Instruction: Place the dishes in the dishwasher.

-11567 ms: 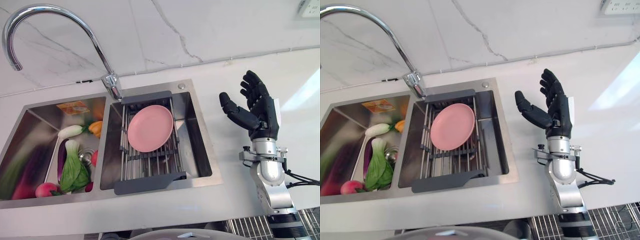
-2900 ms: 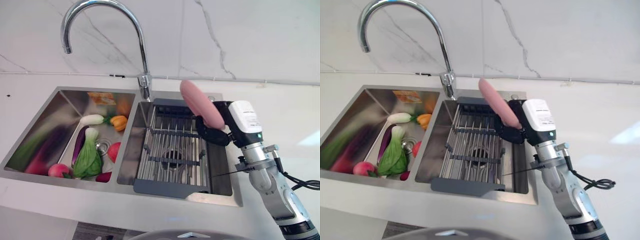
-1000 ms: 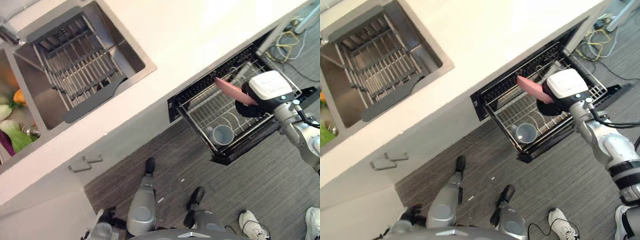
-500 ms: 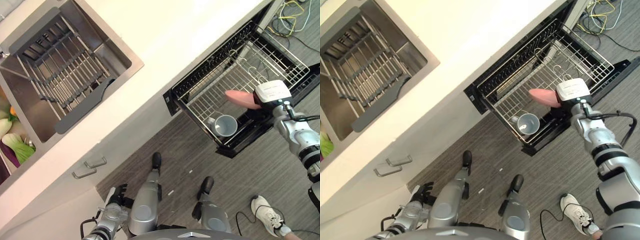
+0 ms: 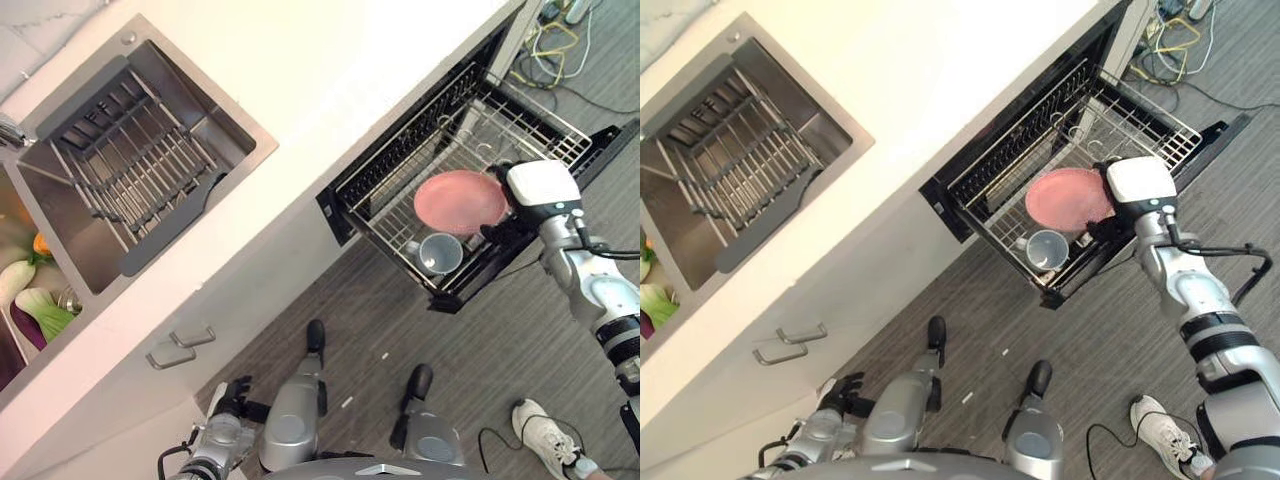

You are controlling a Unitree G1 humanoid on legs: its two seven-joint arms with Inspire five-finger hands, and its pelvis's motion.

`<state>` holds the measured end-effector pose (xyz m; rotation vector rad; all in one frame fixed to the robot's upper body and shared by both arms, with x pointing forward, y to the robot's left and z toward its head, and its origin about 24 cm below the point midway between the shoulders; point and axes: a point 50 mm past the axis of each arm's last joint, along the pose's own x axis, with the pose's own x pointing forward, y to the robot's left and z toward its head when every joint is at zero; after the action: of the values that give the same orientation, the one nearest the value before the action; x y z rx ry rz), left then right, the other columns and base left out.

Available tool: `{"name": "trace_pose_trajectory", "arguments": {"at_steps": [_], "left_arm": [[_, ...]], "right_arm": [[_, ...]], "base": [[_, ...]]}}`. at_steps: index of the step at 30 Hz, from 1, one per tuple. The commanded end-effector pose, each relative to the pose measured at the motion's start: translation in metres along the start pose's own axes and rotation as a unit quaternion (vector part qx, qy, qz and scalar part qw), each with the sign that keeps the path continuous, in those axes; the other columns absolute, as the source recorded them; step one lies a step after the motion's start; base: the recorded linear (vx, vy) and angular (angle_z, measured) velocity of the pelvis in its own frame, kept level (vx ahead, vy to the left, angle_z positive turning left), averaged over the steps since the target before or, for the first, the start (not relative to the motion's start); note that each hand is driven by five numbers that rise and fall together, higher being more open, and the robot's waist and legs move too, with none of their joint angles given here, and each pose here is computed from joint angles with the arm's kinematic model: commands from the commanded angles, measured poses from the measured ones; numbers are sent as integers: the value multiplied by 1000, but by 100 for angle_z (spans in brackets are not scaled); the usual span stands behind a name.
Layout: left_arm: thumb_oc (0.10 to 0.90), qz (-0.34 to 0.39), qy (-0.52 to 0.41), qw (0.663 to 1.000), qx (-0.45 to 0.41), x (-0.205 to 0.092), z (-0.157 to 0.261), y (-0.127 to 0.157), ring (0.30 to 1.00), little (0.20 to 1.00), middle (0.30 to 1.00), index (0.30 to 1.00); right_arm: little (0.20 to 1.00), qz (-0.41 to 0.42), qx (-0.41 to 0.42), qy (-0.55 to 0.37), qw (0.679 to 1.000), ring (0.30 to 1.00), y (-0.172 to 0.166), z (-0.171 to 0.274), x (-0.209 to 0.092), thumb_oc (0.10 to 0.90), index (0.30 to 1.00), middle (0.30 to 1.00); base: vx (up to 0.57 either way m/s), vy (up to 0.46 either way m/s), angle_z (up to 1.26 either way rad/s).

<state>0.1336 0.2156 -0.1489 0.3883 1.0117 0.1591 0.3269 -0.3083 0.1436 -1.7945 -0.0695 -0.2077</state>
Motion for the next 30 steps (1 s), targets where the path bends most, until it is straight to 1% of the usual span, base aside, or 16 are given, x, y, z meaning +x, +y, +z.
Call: {"name": "trace_pose_trajectory", "arguments": {"at_steps": [1, 3, 5, 6, 7, 8, 11, 14, 15, 16, 17, 20, 22, 24, 26, 30], "left_arm": [[800, 4, 64, 997, 53, -6, -37, 5, 900, 900, 900, 900], [800, 3, 67, 996, 61, -7, -39, 6, 900, 900, 900, 900], [800, 6, 72, 995, 61, -8, -43, 8, 900, 900, 900, 900], [800, 8, 75, 995, 61, -8, -45, 9, 900, 900, 900, 900], [800, 14, 81, 995, 53, -8, -46, 11, 900, 900, 900, 900], [800, 14, 81, 995, 53, -8, -46, 11, 900, 900, 900, 900], [800, 20, 88, 995, 49, -9, -48, 12, 900, 900, 900, 900], [800, 19, 89, 995, 47, -9, -49, 12, 900, 900, 900, 900], [800, 18, 90, 995, 44, -9, -48, 11, 900, 900, 900, 900], [800, 16, 93, 995, 45, -9, -50, 11, 900, 900, 900, 900], [800, 12, 95, 994, 45, -10, -51, 10, 900, 900, 900, 900], [800, 2, 86, 995, 49, -10, -46, 2, 900, 900, 900, 900], [800, -1, 79, 996, 45, -9, -42, -2, 900, 900, 900, 900], [800, -2, 75, 996, 43, -9, -40, -3, 900, 900, 900, 900], [800, -5, 70, 997, 39, -9, -39, -7, 900, 900, 900, 900], [800, -3, 62, 997, 40, -8, -34, -8, 900, 900, 900, 900]], "right_arm": [[900, -124, 61, 42, 990, 900, -47, -27, 0, 800, 900, 900], [900, -131, 81, 67, 986, 900, -45, -37, -5, 800, 900, 900], [900, -172, 140, 128, 967, 900, -44, -60, -23, 800, 900, 900], [900, -172, 159, 155, 960, 900, -36, -68, -30, 800, 900, 900], [900, -181, 197, 194, 944, 900, -25, -77, -43, 800, 900, 900], [900, -181, 197, 194, 944, 900, -25, -77, -43, 800, 900, 900], [900, -164, 251, 272, 914, 900, 5, -95, -74, 800, 900, 900], [900, -161, 268, 289, 905, 900, 12, -97, -81, 800, 900, 900], [578, -143, 302, 331, 882, 578, 33, -102, -97, 585, 578, 578], [300, -125, 311, 346, 876, 300, 44, -102, -106, 400, 300, 300], [300, -95, 310, 370, 871, 300, 58, -106, -116, 400, 300, 300], [300, -85, 335, 367, 863, 300, 64, -98, -108, 400, 300, 300], [300, -89, 346, 351, 866, 300, 61, -89, -97, 400, 300, 300], [300, -81, 351, 359, 861, 300, 67, -89, -96, 400, 300, 300], [300, -78, 363, 337, 865, 300, 65, -76, -79, 400, 300, 300], [300, -91, 378, 305, 870, 300, 55, -62, -62, 400, 300, 300]], "base": [[46, -7, 6], [48, -11, 3], [73, -14, 6], [29, -9, 6], [15, -8, 3], [14, -10, -7], [15, -2, -7], [0, 0, 0], [-31, 10, -2], [-78, 17, 0], [-82, 15, 3], [-164, 46, -5], [-155, 51, -21], [-80, 12, -20], [-107, -8, -4], [-61, -18, 1]]}}
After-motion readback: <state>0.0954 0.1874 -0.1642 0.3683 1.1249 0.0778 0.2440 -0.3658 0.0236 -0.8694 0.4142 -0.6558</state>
